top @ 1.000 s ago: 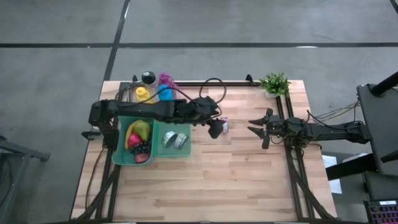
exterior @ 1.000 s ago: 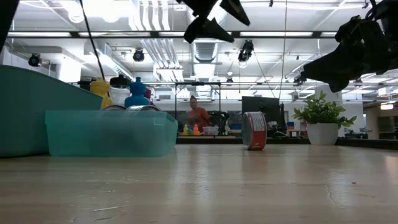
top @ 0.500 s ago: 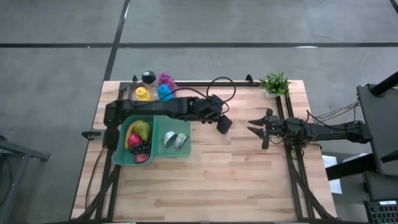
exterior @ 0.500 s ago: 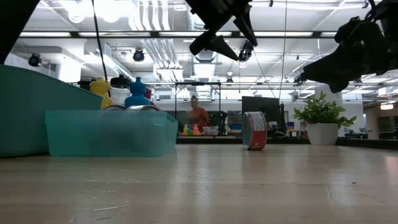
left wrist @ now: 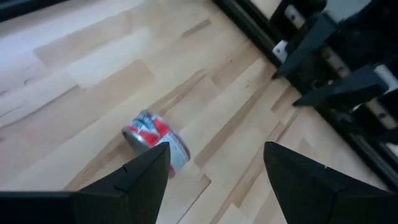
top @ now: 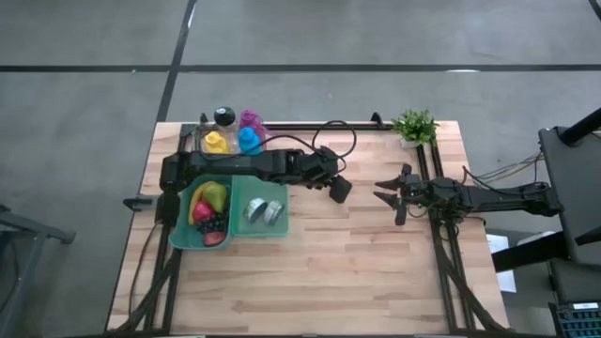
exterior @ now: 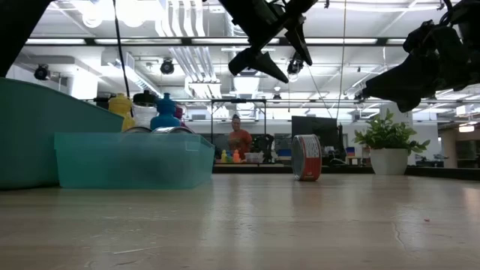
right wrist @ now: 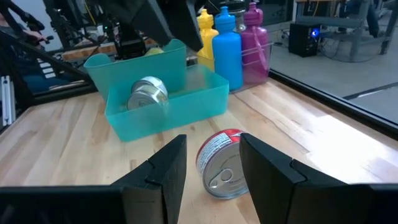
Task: Pick & Place Food Item
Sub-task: Put the red tuna can into the light green bin
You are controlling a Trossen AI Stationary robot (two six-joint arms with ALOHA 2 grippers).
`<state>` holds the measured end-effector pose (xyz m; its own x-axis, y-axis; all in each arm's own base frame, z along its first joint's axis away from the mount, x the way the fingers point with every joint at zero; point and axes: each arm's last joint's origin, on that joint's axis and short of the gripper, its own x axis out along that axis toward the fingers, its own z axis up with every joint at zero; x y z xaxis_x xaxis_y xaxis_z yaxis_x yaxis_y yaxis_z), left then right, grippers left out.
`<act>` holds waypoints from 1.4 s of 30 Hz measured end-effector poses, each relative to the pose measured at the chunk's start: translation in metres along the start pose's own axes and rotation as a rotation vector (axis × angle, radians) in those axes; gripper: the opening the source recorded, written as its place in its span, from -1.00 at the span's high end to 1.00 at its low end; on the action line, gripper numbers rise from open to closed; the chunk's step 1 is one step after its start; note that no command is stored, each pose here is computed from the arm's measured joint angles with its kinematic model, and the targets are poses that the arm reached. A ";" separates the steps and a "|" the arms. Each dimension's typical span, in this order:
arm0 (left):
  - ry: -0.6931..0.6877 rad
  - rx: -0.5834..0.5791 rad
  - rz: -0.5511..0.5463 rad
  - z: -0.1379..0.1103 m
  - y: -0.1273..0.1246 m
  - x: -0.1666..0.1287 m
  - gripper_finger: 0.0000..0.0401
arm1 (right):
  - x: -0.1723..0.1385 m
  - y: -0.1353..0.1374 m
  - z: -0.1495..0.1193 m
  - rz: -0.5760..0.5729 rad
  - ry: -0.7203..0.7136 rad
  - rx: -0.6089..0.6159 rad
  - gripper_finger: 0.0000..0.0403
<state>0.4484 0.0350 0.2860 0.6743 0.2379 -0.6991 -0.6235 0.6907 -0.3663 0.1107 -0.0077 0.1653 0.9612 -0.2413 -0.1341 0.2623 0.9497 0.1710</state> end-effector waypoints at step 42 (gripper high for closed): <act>0.063 -0.314 0.097 -0.038 -0.027 0.065 -0.32 | 0.000 0.000 0.000 0.000 0.003 -0.001 0.27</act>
<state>0.4935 0.0058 0.2272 0.5861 0.2430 -0.7729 -0.7818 0.4203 -0.4606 0.1108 -0.0077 0.1650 0.9610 -0.2405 -0.1366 0.2620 0.9499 0.1702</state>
